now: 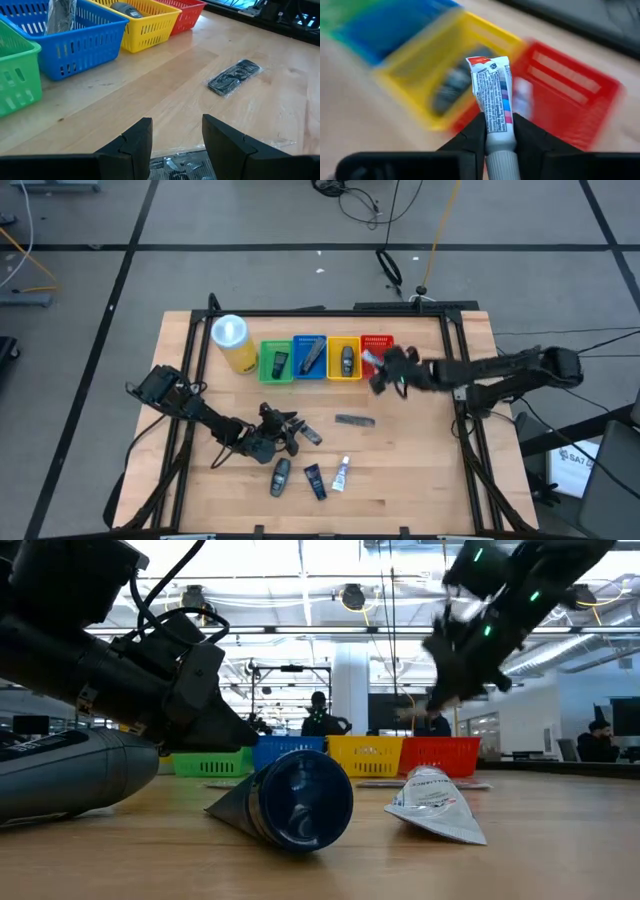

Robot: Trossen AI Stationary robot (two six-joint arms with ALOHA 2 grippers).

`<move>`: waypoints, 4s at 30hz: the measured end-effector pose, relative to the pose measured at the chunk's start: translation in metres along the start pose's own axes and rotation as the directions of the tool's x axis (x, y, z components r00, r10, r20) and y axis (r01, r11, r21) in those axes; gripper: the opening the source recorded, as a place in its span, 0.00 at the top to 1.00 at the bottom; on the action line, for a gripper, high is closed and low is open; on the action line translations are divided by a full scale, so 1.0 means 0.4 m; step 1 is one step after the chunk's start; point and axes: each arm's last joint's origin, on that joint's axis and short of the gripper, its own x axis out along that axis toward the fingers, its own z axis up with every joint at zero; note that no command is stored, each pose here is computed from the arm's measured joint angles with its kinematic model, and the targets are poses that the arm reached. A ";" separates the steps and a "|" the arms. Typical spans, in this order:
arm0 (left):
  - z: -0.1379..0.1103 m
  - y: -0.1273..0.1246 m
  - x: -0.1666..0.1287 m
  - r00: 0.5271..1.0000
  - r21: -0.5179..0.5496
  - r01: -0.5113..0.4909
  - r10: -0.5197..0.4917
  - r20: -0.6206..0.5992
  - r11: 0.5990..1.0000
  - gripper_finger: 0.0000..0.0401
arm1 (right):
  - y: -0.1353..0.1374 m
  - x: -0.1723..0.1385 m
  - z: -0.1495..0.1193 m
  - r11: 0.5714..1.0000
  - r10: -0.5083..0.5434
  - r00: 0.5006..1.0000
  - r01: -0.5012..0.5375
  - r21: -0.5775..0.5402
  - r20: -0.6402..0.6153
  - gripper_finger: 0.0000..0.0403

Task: Pick & Place Travel size toiletries
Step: Put the toothpaste into the red basket, then adjust the toothpaste in the basket

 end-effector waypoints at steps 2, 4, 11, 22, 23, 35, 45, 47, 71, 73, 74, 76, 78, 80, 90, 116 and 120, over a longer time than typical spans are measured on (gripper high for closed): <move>0.000 0.000 0.000 1.000 0.002 -0.001 0.001 0.001 1.000 0.58 | -0.045 0.035 0.011 0.998 -0.031 0.997 0.035 0.052 -0.073 0.84; 0.001 0.001 0.002 1.000 0.012 -0.004 0.004 0.001 1.000 0.58 | -0.077 0.063 0.017 0.996 -0.019 0.990 0.031 0.084 -0.137 0.84; 0.005 0.007 0.010 1.000 0.014 -0.016 0.016 0.004 1.000 0.58 | -0.119 0.114 0.016 0.994 -0.058 0.979 0.075 0.079 -0.196 0.79; 0.004 0.007 0.009 1.000 0.018 -0.014 0.014 -0.002 1.000 0.58 | -0.103 0.118 0.038 1.000 -0.007 0.995 0.009 0.018 -0.100 0.60; 0.003 0.007 0.009 1.000 0.019 -0.011 0.011 -0.007 1.000 0.58 | -0.096 0.112 0.043 1.000 0.014 0.997 -0.013 0.006 -0.077 0.59; 0.003 0.004 0.009 1.000 0.002 0.016 -0.016 -0.023 1.000 0.58 | 0.165 -0.046 0.015 0.682 0.673 0.734 -0.569 -0.459 0.090 0.60; 0.004 0.002 0.009 0.999 -0.005 0.026 -0.026 -0.025 1.000 0.58 | 0.301 -0.021 -0.129 0.338 0.865 0.442 -0.863 -0.374 -0.237 0.54; 0.004 0.003 0.010 0.999 -0.005 0.025 -0.025 -0.025 1.000 0.58 | 0.324 -0.005 -0.138 0.271 0.877 0.373 -0.904 -0.331 -0.303 0.51; 0.005 0.004 0.011 1.000 0.007 0.018 -0.017 -0.021 1.000 0.58 | 0.423 0.124 -0.286 -0.138 0.734 0.329 -0.785 -0.605 -0.594 0.55; 0.005 0.004 0.010 1.000 0.008 0.018 -0.018 -0.021 1.000 0.58 | 0.423 0.118 -0.280 -0.094 0.729 0.364 -0.786 -0.611 -0.580 0.62; 0.005 0.004 0.010 1.000 0.010 0.018 -0.018 -0.021 1.000 0.58 | 0.422 0.112 -0.274 -0.077 0.724 0.382 -0.782 -0.618 -0.574 0.66; 0.004 0.004 0.010 1.000 0.011 0.018 -0.018 -0.021 1.000 0.58 | 0.418 0.104 -0.263 -0.050 0.714 0.419 -0.769 -0.638 -0.561 0.74; 0.004 0.004 0.010 1.000 0.011 0.018 -0.018 -0.021 1.000 0.58 | 0.412 0.086 -0.238 -0.005 0.698 0.482 -0.737 -0.676 -0.530 0.80; 0.004 0.004 0.010 1.000 0.009 0.017 -0.017 -0.023 1.000 0.58 | 0.403 0.063 -0.200 0.065 0.682 0.560 -0.686 -0.725 -0.470 0.85; 0.003 0.004 0.010 0.999 0.010 0.022 -0.022 -0.029 1.000 0.58 | 0.231 -0.044 0.040 0.771 0.090 0.982 0.036 -0.636 0.165 0.81; 0.004 0.005 0.012 0.999 0.026 0.019 -0.018 -0.029 0.999 0.58 | -0.063 0.136 0.059 0.956 -0.276 0.922 0.235 -0.173 -0.272 0.67; 0.004 0.005 0.012 0.999 0.026 0.020 -0.019 -0.029 0.999 0.58 | -0.052 0.108 0.079 0.973 -0.190 0.951 0.150 -0.173 -0.243 0.58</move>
